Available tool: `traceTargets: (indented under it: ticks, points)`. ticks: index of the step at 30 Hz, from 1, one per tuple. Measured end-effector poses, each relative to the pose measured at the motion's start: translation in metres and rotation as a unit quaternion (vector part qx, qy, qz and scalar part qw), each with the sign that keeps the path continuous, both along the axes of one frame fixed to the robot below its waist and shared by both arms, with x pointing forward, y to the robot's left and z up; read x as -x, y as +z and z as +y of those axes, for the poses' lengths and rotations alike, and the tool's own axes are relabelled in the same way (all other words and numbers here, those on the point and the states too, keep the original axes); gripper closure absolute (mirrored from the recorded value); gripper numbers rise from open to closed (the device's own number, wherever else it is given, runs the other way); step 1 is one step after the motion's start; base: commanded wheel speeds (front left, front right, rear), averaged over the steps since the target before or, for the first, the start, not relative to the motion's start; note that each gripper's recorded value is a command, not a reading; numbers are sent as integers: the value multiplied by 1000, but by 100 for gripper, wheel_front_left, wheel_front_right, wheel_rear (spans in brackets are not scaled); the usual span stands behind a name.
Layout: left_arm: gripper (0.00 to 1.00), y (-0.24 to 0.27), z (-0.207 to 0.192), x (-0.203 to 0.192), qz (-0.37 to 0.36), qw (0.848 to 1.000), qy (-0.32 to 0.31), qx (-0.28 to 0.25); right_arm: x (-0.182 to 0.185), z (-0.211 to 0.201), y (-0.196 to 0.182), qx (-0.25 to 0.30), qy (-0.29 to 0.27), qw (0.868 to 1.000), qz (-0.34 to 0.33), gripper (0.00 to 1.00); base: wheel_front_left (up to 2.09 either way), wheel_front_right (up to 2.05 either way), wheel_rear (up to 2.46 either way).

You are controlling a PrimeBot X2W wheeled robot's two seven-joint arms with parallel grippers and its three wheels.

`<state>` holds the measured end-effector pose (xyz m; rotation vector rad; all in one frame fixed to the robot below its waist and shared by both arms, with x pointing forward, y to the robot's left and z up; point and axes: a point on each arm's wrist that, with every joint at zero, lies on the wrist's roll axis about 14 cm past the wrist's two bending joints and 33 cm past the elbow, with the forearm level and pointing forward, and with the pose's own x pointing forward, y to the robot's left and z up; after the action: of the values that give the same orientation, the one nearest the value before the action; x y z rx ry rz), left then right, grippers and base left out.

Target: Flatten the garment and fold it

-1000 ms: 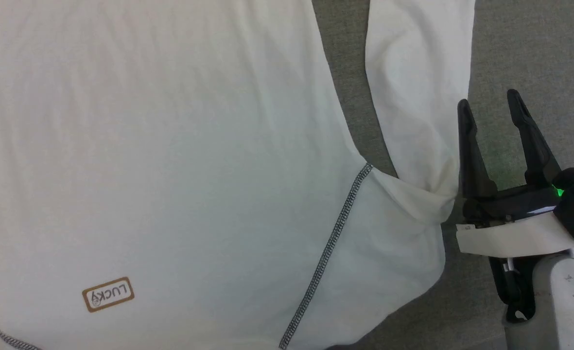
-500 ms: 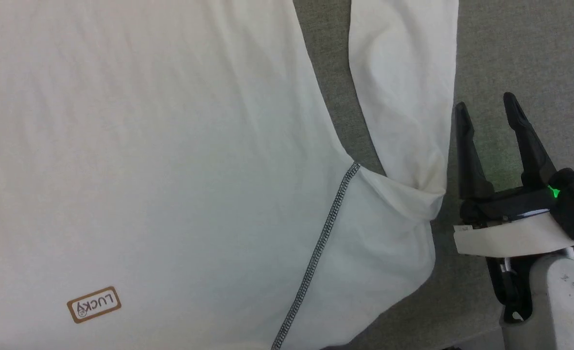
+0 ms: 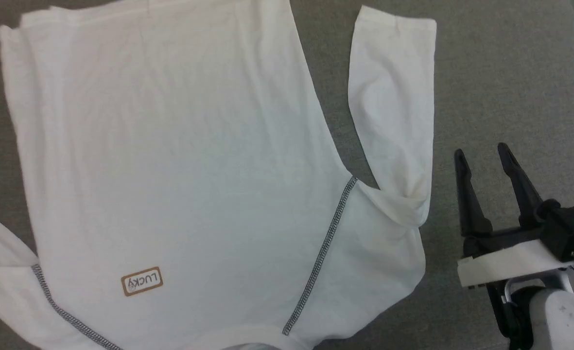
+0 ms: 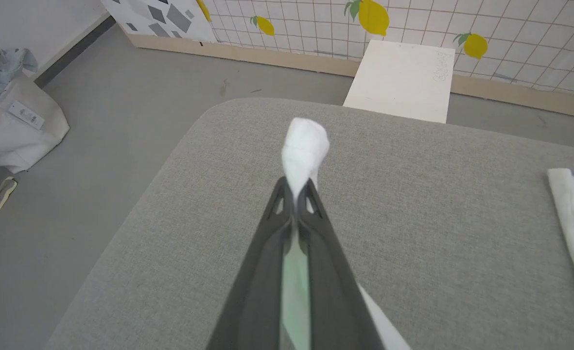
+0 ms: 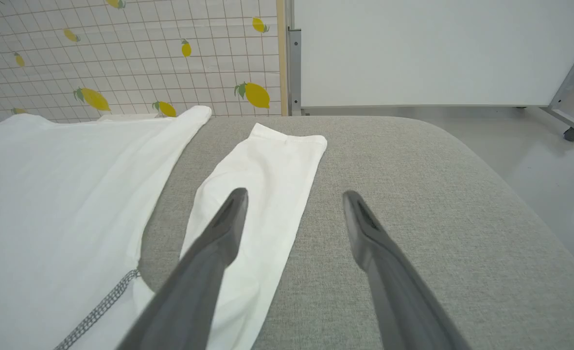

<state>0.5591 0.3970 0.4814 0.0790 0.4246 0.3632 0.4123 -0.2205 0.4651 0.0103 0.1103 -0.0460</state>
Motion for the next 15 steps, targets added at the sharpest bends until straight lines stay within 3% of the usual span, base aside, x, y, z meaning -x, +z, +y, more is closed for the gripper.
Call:
traceTargets:
  ticks: [8,15]
  points:
    - [100,102,-16,43,-80,995,-46,-30,27,6,35,-12,4,999,-33,0,0,0,0]
    - [100,171,-80,86,-150,980,-126,-34,40,15,64,-17,18,997,-67,0,0,0,0]
